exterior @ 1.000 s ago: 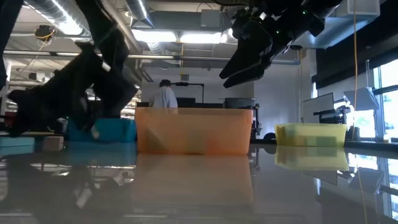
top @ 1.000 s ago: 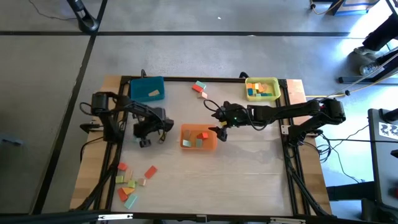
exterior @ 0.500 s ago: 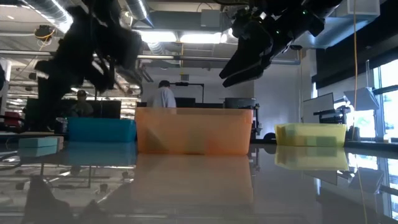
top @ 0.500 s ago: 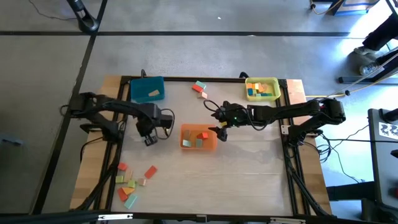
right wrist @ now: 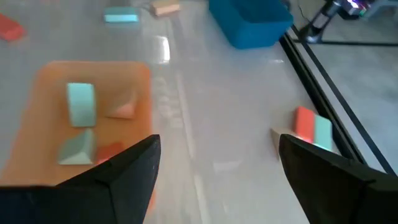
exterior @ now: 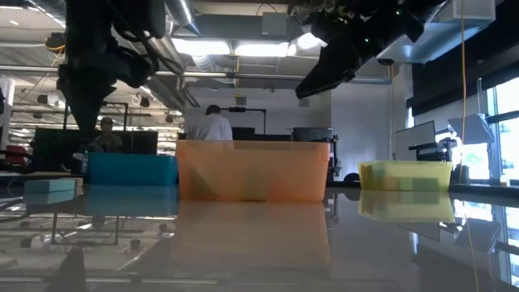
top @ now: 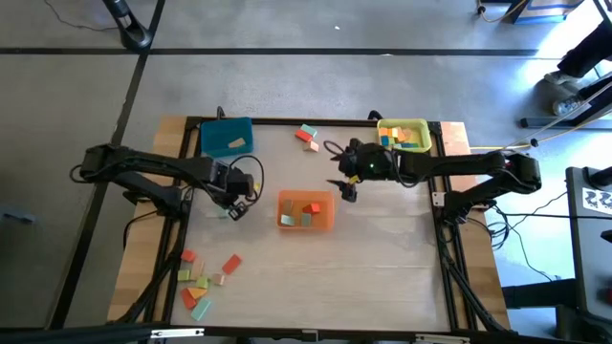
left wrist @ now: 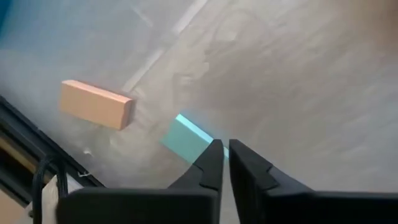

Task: Sort blocks by size
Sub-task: Put the blue rectangular block into the blue bin

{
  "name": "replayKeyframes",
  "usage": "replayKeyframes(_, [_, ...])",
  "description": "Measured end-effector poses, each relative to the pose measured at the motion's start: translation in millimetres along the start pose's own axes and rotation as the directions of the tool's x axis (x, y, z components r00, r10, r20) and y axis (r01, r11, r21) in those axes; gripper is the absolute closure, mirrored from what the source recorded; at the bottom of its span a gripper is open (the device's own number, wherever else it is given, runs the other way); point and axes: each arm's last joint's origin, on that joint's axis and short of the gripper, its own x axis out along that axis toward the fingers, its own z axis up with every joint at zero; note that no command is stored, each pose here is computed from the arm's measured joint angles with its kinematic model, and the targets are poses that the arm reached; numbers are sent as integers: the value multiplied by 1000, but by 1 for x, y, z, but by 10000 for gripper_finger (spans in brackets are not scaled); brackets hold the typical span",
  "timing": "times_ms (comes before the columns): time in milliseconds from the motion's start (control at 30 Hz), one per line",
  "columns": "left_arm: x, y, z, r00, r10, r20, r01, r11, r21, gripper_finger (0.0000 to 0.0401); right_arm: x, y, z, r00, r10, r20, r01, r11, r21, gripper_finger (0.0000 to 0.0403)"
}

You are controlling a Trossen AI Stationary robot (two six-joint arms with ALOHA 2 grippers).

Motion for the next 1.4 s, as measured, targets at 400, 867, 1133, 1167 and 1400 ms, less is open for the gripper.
replayKeyframes(400, [0, 6, -4, 997, 55, -48, -67, 958, -279, 196, 2, -10, -7, 998, -17, -59, 18, 1000, 16, 77])
replayKeyframes(867, [20, -8, -14, 987, 161, -26, -155, 870, -467, 167, 2, -9, -5, 999, 21, -28, -24, 996, -87, 77])
replayKeyframes(1133, [63, -1, -35, 989, 139, -42, -140, 838, -527, 168, 2, -8, -4, 998, 68, -16, -69, 989, -134, 77])
replayKeyframes(1167, [67, -1, -36, 990, 135, -35, -132, 830, -543, 168, 2, -8, -4, 997, 76, -9, -77, 988, -135, 77])
replayKeyframes(1400, [85, 1, -41, 998, 69, 8, -53, 836, -546, 169, 2, -7, -4, 996, 86, -5, -86, 985, -149, 77])
